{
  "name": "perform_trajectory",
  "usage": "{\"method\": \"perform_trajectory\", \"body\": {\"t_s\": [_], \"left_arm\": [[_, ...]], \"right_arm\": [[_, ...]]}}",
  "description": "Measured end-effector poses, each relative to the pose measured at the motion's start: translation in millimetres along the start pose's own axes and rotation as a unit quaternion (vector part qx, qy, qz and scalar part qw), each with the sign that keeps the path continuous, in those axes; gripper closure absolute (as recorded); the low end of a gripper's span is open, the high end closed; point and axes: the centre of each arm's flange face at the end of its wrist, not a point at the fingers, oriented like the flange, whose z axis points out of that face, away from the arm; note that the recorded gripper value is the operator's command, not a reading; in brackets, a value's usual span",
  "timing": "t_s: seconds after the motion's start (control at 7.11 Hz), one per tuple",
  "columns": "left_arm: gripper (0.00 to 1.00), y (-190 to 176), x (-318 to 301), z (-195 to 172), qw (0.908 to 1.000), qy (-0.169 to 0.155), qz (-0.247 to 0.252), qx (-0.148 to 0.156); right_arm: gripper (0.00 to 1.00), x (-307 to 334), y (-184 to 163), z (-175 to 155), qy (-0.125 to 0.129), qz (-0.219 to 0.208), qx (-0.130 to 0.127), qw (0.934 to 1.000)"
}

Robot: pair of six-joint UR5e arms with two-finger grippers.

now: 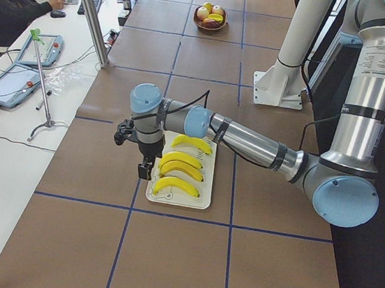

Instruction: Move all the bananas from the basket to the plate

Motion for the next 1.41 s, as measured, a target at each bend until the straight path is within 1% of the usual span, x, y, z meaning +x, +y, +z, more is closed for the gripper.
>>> {"method": "perform_trajectory", "body": {"t_s": [0.14, 0.28, 0.42, 0.56, 0.7, 0.98, 1.41], "left_arm": [[0.00, 2.2, -15.7, 5.2, 0.9999, 0.001, -0.009, -0.005], [0.00, 4.6, -29.2, 10.9, 0.9998, 0.005, -0.013, -0.011], [0.00, 9.9, -44.9, 20.6, 0.9994, 0.024, -0.017, -0.017], [0.00, 21.2, -60.4, 31.4, 0.9982, 0.053, -0.021, -0.021], [0.00, 36.5, -72.4, 36.5, 0.9971, 0.068, -0.027, -0.018], [0.00, 62.5, -77.5, 34.7, 0.9966, 0.075, -0.033, -0.009], [0.00, 71.5, -74.1, 30.2, 0.9970, 0.071, -0.030, -0.005]], "right_arm": [[0.00, 21.1, 8.2, 12.7, -0.001, 0.021, -0.012, 0.9997], [0.00, 35.1, 15.8, 21.6, -0.001, 0.031, -0.018, 0.9993], [0.00, 45.4, 22.8, 29.4, 0.000, 0.034, -0.019, 0.9992], [0.00, 53.9, 27.3, 36.2, 0.000, 0.033, -0.016, 0.9993], [0.00, 59.3, 29.5, 39.4, 0.000, 0.032, -0.013, 0.9994], [0.00, 64.6, 31.5, 37.8, -0.002, 0.036, -0.007, 0.9993], [0.00, 76.3, 37.9, 29.4, 0.000, 0.050, 0.003, 0.9987]]}}
